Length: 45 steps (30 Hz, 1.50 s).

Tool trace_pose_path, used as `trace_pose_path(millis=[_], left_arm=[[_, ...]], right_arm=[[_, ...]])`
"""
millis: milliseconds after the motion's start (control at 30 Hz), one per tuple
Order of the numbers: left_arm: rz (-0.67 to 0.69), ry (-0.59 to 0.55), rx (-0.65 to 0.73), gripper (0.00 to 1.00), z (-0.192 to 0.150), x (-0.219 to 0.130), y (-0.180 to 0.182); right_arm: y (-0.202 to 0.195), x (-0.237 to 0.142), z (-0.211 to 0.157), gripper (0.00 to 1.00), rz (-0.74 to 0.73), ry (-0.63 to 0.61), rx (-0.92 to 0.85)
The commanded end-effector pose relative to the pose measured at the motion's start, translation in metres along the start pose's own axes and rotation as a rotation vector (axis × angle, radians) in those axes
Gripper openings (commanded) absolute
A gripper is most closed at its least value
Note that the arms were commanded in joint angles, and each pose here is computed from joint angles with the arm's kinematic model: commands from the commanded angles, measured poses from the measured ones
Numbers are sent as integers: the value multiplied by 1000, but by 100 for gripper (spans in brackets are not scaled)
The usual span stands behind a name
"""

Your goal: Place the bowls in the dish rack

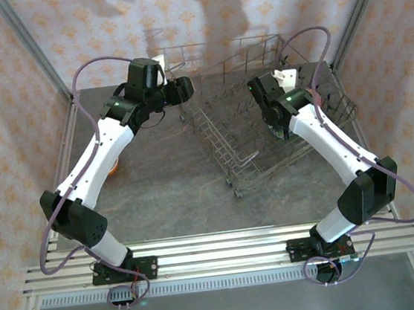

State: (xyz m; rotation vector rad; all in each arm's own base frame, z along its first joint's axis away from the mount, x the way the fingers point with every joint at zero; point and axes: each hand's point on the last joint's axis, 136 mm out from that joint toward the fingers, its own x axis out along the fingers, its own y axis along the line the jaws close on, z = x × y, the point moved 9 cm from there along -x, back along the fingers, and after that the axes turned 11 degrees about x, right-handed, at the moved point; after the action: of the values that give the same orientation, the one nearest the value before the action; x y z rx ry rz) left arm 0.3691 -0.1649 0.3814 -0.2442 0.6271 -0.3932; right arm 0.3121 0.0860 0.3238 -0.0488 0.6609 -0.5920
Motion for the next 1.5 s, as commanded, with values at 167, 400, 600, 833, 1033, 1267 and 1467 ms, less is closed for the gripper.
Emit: trace_pose_path(millis=[167,400,600,833,1033,1267,1467], left_arm=[[-12,-14,5,62,-3,-15,6],[-6,-18,5,62,-7,-19,15],[3,-22,0,62,-12,-23,24],[10,-25,-12,62,-18,-26,30],[12,-25,-16,62,-20,-28,32],[6,-28,-22,62,-21,-29,32],[-4,-27,-21,62,-21,-29,31]], right_arm=[[-4,-7,1,0,-155,-175,-27],[12,1,-14,0,-214,-202,-100],[26,9,-20,0,-262,-227,-178],[37,19,-25,0,-319,-248,-234],[43,25,-31,0,-380,-268,-289],[52,26,-42,0,-413,-296,-350],[60,27,-53,0,-455,-329,-393]])
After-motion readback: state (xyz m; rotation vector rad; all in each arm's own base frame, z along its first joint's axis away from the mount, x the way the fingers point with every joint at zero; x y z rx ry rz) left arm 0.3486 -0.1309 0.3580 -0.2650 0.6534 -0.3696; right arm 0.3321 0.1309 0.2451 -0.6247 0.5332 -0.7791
